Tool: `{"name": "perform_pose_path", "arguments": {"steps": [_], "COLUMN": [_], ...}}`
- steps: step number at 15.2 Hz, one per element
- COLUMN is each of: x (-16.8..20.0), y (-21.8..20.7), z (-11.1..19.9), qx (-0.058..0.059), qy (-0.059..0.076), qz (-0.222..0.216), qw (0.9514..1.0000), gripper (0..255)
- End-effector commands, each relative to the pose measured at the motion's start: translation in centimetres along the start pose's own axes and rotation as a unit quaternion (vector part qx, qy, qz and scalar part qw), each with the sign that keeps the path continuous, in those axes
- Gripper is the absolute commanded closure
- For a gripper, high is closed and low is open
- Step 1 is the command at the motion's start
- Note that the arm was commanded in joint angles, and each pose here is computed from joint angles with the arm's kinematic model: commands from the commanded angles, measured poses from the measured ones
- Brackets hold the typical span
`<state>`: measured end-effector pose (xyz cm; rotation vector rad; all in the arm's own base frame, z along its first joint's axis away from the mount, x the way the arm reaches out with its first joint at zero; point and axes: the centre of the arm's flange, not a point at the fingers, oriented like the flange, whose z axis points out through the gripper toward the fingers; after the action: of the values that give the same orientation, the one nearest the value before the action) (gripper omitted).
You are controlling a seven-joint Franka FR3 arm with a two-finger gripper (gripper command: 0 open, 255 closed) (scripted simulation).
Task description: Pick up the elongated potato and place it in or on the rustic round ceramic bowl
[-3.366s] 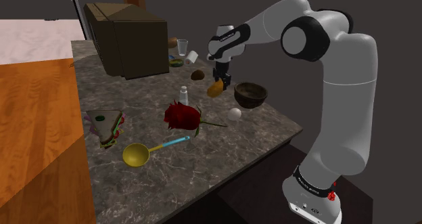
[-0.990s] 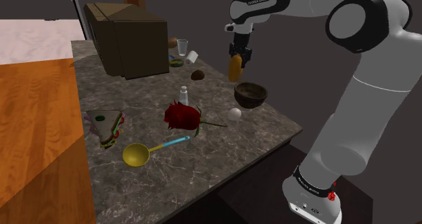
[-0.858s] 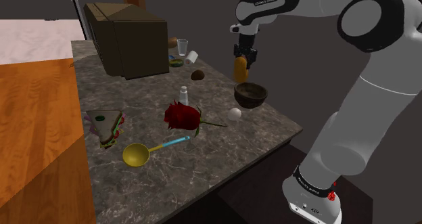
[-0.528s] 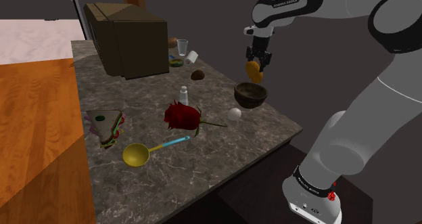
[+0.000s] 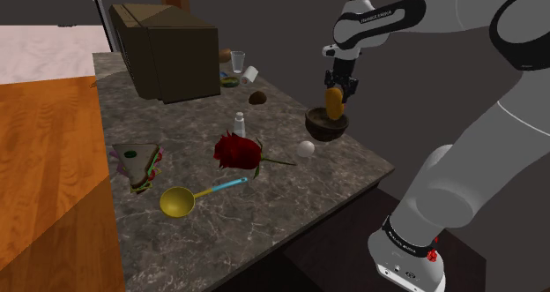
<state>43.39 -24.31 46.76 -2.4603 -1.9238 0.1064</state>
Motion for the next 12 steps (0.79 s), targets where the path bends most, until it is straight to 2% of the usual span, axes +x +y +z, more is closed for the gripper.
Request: {"name": "perform_pose_path", "arguments": {"steps": [1, 7, 12], "x": [0.0, 0.1, 0.1], "y": [0.0, 0.2, 0.2], "z": [1.0, 4.4, 4.4], "qx": [0.0, 0.0, 0.0], "qy": [0.0, 0.0, 0.0], "qz": [0.0, 0.0, 0.0], "qw": [1.0, 1.0, 1.0], "gripper": [255, 255, 255]}}
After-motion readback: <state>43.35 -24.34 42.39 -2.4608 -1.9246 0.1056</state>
